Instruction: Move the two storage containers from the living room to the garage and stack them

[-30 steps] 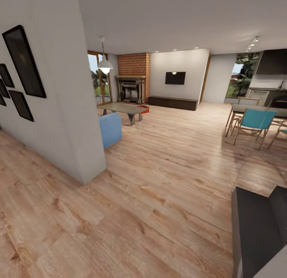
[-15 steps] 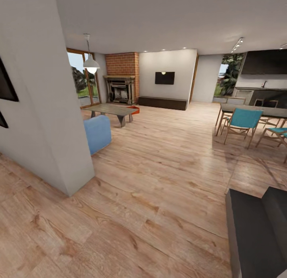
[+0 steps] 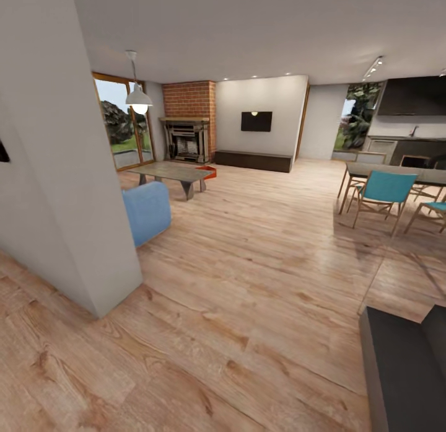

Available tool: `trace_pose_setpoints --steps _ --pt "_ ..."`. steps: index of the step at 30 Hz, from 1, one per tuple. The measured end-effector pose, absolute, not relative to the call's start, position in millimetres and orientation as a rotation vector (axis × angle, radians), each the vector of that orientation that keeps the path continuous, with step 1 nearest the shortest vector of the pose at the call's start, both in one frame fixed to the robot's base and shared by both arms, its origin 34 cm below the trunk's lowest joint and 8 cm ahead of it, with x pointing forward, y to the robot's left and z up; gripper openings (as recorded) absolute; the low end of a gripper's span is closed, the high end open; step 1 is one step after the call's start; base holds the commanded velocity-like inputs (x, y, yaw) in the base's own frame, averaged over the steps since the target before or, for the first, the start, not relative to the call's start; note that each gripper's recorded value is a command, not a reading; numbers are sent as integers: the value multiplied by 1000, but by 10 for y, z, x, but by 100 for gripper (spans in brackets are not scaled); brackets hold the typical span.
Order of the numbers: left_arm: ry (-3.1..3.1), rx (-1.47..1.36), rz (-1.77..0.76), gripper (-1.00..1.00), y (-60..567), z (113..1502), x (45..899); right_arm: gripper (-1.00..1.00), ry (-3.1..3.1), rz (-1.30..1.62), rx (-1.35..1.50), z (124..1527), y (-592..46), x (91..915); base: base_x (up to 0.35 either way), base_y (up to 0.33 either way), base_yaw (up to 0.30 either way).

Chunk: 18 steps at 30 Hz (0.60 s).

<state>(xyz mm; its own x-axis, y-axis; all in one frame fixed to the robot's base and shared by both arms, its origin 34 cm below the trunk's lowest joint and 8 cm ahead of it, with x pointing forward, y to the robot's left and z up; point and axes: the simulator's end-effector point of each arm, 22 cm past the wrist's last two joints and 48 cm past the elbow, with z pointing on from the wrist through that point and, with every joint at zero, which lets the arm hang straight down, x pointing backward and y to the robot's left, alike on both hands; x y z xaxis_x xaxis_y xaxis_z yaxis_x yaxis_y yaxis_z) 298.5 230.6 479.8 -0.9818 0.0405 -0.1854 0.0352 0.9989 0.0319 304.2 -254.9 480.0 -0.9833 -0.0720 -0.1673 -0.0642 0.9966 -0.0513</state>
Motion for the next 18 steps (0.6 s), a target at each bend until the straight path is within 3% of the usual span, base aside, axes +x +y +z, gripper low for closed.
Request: trace_pose_setpoints --steps 18 --pt "2954 56 42 100 2306 4798 2984 100 2967 -73 -107 4802 -2575 3050 319 0 -5"
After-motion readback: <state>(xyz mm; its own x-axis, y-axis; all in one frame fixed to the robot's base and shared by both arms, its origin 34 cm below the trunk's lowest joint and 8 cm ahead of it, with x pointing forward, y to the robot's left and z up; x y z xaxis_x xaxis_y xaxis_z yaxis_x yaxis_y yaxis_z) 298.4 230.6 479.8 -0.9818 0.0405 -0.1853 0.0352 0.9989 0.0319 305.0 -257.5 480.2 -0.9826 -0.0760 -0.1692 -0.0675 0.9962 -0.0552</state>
